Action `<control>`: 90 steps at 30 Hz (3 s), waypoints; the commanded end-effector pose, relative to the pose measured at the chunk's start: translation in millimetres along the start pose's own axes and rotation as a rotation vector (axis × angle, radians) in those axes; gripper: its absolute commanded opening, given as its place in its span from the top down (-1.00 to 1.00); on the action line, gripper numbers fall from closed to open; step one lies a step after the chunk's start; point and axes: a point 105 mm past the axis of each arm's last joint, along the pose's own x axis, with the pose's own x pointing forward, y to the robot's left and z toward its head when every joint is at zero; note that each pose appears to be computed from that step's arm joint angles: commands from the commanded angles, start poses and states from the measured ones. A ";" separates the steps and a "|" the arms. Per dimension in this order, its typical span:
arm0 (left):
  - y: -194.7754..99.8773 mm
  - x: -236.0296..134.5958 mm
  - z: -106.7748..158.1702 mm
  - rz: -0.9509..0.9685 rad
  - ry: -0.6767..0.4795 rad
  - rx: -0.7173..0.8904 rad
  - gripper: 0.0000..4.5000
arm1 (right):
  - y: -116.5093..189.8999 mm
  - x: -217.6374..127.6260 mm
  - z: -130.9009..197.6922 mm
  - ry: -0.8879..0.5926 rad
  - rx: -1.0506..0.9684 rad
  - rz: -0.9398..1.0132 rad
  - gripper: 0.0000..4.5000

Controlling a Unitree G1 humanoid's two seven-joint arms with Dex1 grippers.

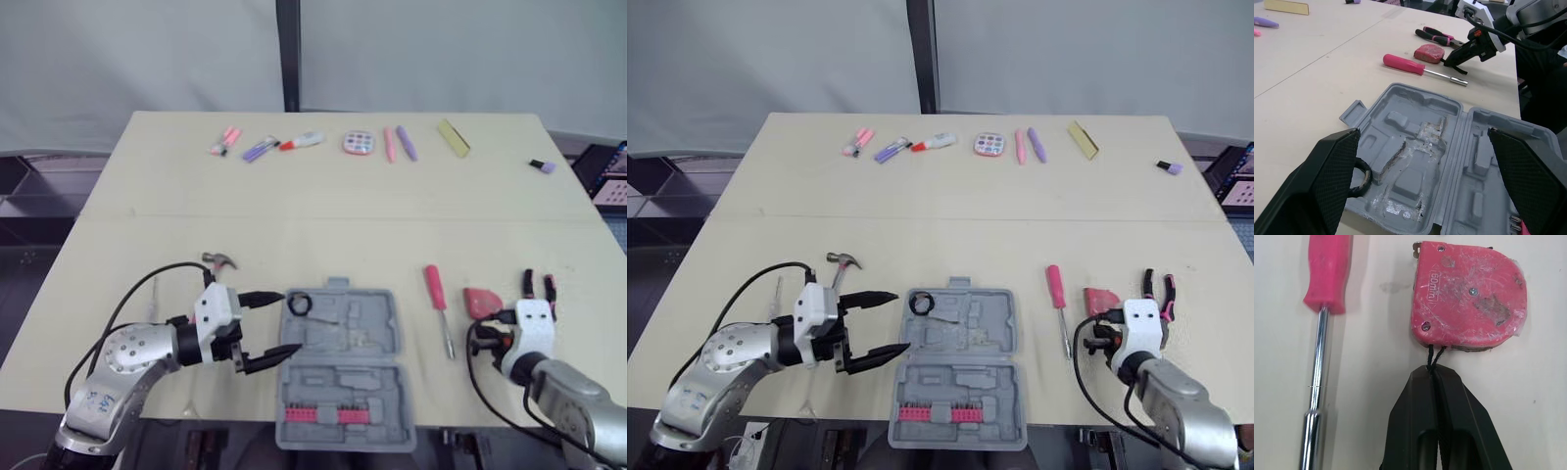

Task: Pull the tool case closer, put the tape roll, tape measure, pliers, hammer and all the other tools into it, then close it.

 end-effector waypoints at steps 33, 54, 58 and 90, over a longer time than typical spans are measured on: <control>-20.3 -4.3 -15.2 -0.111 0.026 0.007 -1.00 | 34.8 -64.4 -54.5 0.168 0.072 0.064 0.95; -22.9 0.8 -9.5 -0.104 0.016 0.005 -1.00 | 32.9 -64.2 -47.6 0.172 0.078 0.096 -0.29; -23.0 1.6 -9.0 -0.104 0.013 0.003 -1.00 | 28.8 -70.4 -44.7 0.183 0.083 0.114 -0.99; -23.2 -20.6 -5.8 -0.099 0.000 0.073 -1.00 | -23.7 -44.1 25.1 0.004 -0.997 0.798 -0.99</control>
